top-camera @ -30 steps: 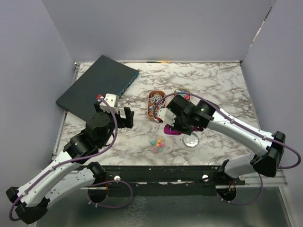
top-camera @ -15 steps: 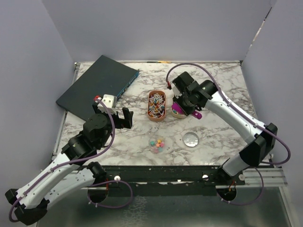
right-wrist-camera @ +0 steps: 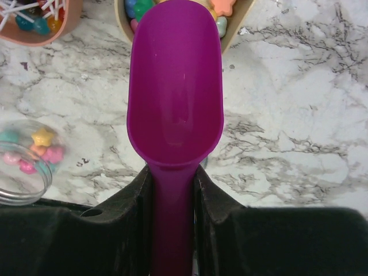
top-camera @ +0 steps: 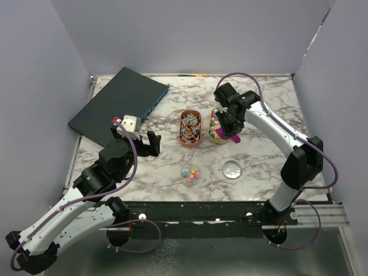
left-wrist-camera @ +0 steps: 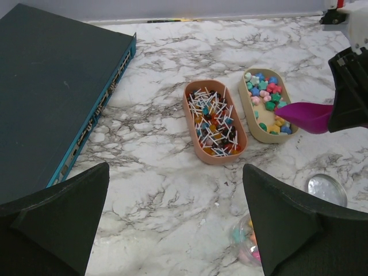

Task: Pack the candies
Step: Scoop the fake candies from the storage box.

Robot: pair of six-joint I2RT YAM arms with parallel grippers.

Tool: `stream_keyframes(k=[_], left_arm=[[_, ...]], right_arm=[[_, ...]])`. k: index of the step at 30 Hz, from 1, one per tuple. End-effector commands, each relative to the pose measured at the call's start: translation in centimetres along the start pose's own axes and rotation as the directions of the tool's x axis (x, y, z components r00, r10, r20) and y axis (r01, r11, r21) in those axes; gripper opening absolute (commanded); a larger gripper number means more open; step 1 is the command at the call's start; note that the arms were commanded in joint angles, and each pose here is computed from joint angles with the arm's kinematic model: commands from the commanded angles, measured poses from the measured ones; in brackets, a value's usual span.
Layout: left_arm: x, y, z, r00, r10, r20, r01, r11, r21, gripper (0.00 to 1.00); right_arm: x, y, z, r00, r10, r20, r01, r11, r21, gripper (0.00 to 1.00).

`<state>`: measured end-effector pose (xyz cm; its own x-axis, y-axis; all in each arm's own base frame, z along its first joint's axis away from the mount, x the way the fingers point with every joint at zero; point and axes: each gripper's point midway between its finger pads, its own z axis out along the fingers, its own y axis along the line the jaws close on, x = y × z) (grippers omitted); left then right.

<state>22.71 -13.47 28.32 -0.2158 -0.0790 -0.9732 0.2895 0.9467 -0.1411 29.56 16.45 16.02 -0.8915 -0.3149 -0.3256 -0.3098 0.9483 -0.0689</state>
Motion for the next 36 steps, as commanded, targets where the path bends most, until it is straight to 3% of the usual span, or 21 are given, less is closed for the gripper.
stream_keyframes(k=[1,36], left_arm=[[0.1,-0.1,0.0,1.0,0.005,0.005,-0.005,1.0,0.014,0.99],[0.1,0.1,0.0,1.0,0.006,0.008,-0.006,1.0,0.0,0.99]], right_arm=[[-0.8,-0.1,2.4,0.996,0.083,-0.035,-0.084,0.996,-0.014,0.01],[-5.4,-1.6,11.4,0.981,0.194,-0.016,-0.194,0.981,-0.002,0.01]])
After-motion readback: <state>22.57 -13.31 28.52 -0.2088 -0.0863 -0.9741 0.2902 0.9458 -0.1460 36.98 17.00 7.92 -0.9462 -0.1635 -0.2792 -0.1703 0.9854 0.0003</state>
